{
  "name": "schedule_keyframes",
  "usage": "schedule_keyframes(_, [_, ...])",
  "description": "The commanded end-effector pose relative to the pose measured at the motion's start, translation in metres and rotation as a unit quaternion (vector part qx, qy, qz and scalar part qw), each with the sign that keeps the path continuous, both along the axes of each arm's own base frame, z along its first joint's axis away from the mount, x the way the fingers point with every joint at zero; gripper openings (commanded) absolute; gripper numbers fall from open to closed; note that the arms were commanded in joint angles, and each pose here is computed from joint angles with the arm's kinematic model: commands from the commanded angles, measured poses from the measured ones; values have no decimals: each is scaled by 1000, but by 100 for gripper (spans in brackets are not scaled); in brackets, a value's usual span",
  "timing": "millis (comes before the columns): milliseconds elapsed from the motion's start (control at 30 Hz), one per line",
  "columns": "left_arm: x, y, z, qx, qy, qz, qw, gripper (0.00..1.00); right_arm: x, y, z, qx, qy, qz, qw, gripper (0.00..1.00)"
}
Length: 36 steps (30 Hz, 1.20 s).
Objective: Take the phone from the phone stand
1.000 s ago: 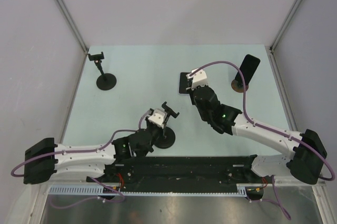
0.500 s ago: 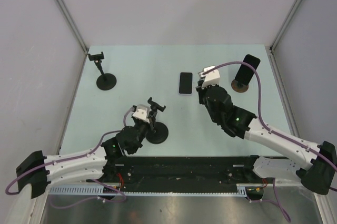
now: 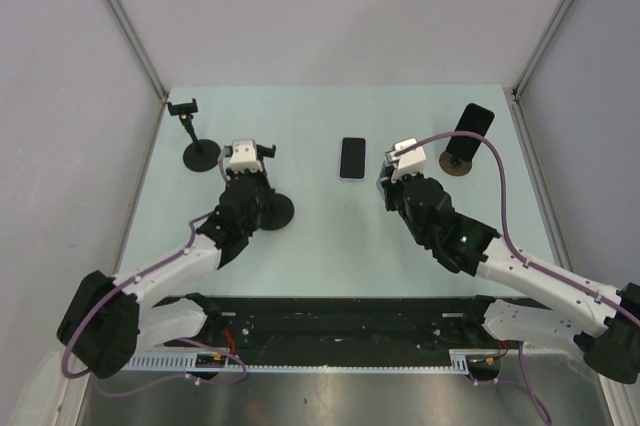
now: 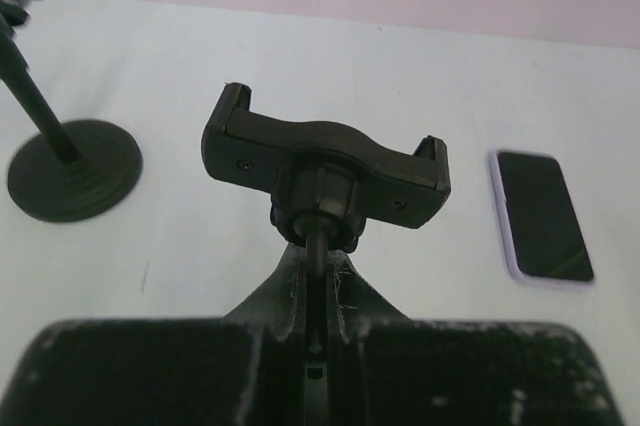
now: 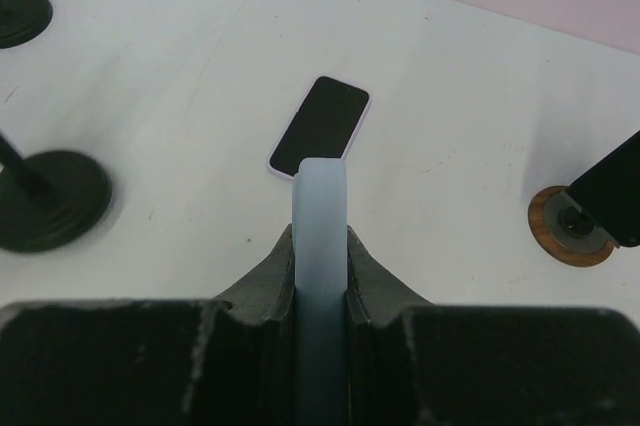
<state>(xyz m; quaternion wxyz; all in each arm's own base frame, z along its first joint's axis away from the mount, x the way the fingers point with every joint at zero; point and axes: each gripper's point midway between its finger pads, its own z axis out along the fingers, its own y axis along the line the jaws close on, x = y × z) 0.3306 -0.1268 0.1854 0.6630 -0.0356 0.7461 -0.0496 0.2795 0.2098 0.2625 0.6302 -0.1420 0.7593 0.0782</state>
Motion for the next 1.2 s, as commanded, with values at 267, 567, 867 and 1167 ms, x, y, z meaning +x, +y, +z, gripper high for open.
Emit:
schedule_keyframes(267, [134,49,78,23,-78,45,996,0,-14,-14,44,75,-57,14,995,0])
schedule_keyframes(567, [195,76,60,42,-70,48,996,0,-18,-27,43,64,-57,4,996,0])
schedule_keyframes(867, [222,97,44,42,-65,57,995,0,-19,-25,39,59,-50,9,997,0])
schedule_keyframes(1167, [225,122,33,53,-56,86,993,1,-20,-23,40,64,-49,13,997,0])
